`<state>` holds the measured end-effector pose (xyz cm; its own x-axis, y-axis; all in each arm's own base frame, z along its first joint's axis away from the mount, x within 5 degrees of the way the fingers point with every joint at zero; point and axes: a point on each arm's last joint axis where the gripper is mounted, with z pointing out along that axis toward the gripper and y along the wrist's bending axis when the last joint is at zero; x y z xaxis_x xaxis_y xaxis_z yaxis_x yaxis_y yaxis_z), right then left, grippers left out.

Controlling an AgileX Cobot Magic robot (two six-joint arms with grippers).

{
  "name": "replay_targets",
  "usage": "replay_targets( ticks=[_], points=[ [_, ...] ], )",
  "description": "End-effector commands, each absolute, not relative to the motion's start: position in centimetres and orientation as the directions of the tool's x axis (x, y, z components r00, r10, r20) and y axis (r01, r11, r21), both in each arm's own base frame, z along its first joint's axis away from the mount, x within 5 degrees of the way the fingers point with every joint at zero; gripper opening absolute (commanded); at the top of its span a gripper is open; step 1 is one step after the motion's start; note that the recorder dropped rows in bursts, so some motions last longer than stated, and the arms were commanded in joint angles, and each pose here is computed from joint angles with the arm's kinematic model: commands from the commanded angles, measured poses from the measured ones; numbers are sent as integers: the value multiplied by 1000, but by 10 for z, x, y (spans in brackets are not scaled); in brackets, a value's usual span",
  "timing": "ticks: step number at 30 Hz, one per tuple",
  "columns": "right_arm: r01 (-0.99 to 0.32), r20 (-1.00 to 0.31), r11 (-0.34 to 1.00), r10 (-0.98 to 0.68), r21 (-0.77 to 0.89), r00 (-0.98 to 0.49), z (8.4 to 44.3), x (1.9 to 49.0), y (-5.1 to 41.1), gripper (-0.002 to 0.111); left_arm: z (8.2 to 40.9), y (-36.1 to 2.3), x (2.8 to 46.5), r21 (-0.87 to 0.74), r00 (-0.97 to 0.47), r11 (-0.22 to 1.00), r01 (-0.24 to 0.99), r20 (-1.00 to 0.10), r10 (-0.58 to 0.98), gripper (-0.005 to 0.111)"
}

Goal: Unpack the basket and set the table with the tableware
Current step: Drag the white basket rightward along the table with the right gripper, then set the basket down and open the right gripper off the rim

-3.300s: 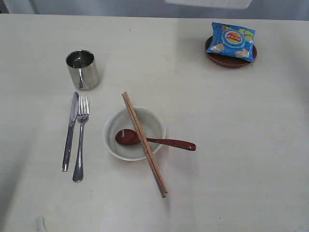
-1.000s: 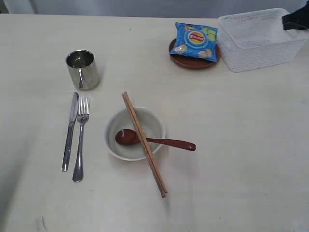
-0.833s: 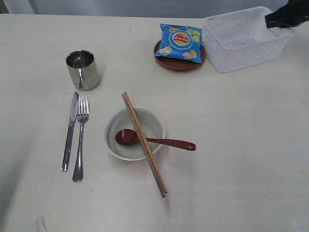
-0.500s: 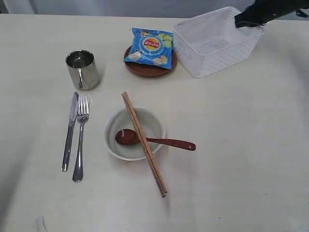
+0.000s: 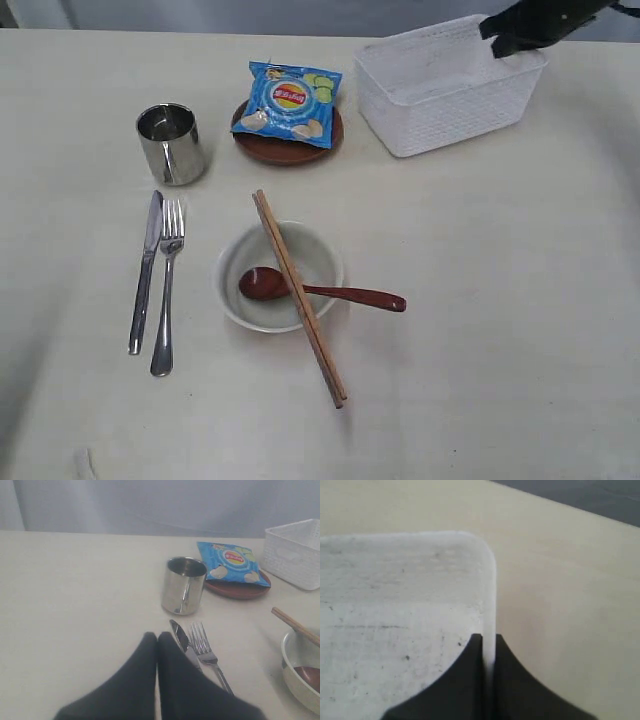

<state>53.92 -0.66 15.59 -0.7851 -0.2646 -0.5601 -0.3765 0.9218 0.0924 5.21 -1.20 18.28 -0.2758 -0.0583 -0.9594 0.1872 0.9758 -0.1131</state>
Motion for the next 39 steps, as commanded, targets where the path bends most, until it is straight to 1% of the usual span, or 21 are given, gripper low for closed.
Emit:
replay_targets(
  ticks=[1,5,8,13,15,20,23,26,27,30,31,34,39],
  points=[
    [-255,-546,960,-153,115,-823,169,535,-40,0,182,-12,52,-110,-273,975,193,-960,-54,0],
    [-222,-501,964,-120,149,-857,166,528,-57,0,182,-12,52,-110,-273,975,193,-960,-54,0],
    [-155,-455,968,-49,199,-889,165,524,-65,0,182,-12,52,-110,-273,975,193,-960,-54,0],
    [-76,-358,960,28,271,-933,162,516,-63,0,182,-12,52,-110,-273,975,193,-960,-54,0],
    [-42,-321,954,59,297,-945,162,515,-55,0,182,-12,52,-110,-273,975,193,-960,-54,0],
    [-59,-350,961,40,269,-936,165,518,-47,0,182,-12,52,-110,-273,975,193,-960,-54,0],
    [-47,-369,963,57,266,-928,177,517,-47,0,182,-12,52,-110,-273,975,193,-960,-54,0],
    [14,-379,987,75,161,-922,195,513,-56,0,182,-12,52,-110,-273,975,193,-960,-54,0],
    [32,-389,986,93,162,-917,202,512,-56,0,182,-12,52,-110,-273,975,193,-960,-54,0],
    [162,-346,974,208,158,-915,220,502,-60,0,182,-12,52,-110,-273,975,193,-960,-54,0],
    [171,-330,972,217,162,-919,221,501,-57,0,182,-12,52,-110,-273,975,193,-960,-54,0],
    [174,-276,971,214,162,-937,210,493,-49,0,182,-12,52,-110,-273,975,193,-960,-54,0],
    [133,-200,979,162,152,-966,185,484,-46,0,182,-12,52,-110,-273,975,193,-960,-54,0]
  ],
)
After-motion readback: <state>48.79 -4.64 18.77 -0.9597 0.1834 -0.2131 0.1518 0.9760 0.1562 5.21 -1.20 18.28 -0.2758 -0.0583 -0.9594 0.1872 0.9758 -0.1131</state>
